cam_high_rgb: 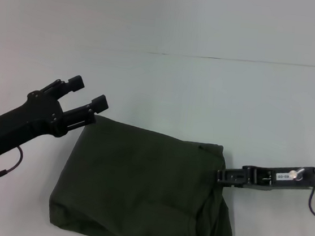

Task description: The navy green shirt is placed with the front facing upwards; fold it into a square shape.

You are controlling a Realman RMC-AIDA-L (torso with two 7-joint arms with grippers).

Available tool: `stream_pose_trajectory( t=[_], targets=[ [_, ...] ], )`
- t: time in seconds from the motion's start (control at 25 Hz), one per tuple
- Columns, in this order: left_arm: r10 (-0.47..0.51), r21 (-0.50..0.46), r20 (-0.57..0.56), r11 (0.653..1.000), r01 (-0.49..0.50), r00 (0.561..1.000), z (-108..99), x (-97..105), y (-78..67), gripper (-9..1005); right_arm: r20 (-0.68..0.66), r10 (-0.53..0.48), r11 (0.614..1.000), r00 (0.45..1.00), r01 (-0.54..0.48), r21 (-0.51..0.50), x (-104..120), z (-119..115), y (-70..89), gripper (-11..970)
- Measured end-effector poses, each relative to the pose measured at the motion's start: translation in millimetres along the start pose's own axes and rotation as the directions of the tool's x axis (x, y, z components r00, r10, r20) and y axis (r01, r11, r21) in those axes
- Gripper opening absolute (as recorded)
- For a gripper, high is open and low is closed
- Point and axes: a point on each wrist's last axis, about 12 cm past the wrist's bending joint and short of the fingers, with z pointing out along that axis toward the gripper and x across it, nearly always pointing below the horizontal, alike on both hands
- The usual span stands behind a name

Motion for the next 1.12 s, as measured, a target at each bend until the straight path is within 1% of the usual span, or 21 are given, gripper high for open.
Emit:
stream_pose_trajectory(
  t=[0.16,0.32,0.4,0.52,0.6,0.64,0.76,0.96,1.12],
  targets=[
    [0.001,0.001,0.0,1.0,-0.001,1.0,0,0,0.2,949,-0.028,-0.017,1.0,0.999,0.017,0.025,1,10,0.7,773],
    [0.017,0.011,-0.027,1.0,-0.017,0.999,0,-1,0.7,949,-0.03,-0.024,0.999,0.999,0.025,0.035,-1,8,0.0,773],
    [0.047,0.034,-0.075,0.998,-0.045,0.996,-1,-1,0.5,949,-0.023,-0.022,0.999,0.999,0.023,0.037,-3,7,-0.4,773],
    [0.113,0.103,-0.169,0.99,-0.097,0.979,-5,-2,-1.9,945,-0.02,-0.031,0.999,0.999,0.032,0.038,-6,7,1.0,773],
    [0.163,0.132,-0.229,0.982,-0.136,0.96,-8,-4,-1.4,942,-0.026,-0.041,0.999,0.999,0.042,0.034,-8,9,3.3,773],
    [0.198,0.145,-0.271,0.976,-0.163,0.942,-11,-5,-0.7,940,-0.028,-0.046,0.998,0.999,0.047,0.032,-9,11,4.5,773],
    [0.241,0.172,-0.328,0.966,-0.193,0.913,-15,-9,-0.4,936,-0.028,-0.055,0.998,0.998,0.056,0.031,-10,14,6.4,773],
    [0.24,0.172,-0.324,0.966,-0.193,0.915,-20,-16,-0.6,932,-0.022,-0.056,0.997,0.998,0.058,0.058,-12,16,4.3,773],
    [0.233,0.173,-0.323,0.967,-0.185,0.917,-20,-15,-1.5,930,-0.023,-0.042,0.995,0.999,0.044,0.088,-12,17,1.4,723]
  ],
)
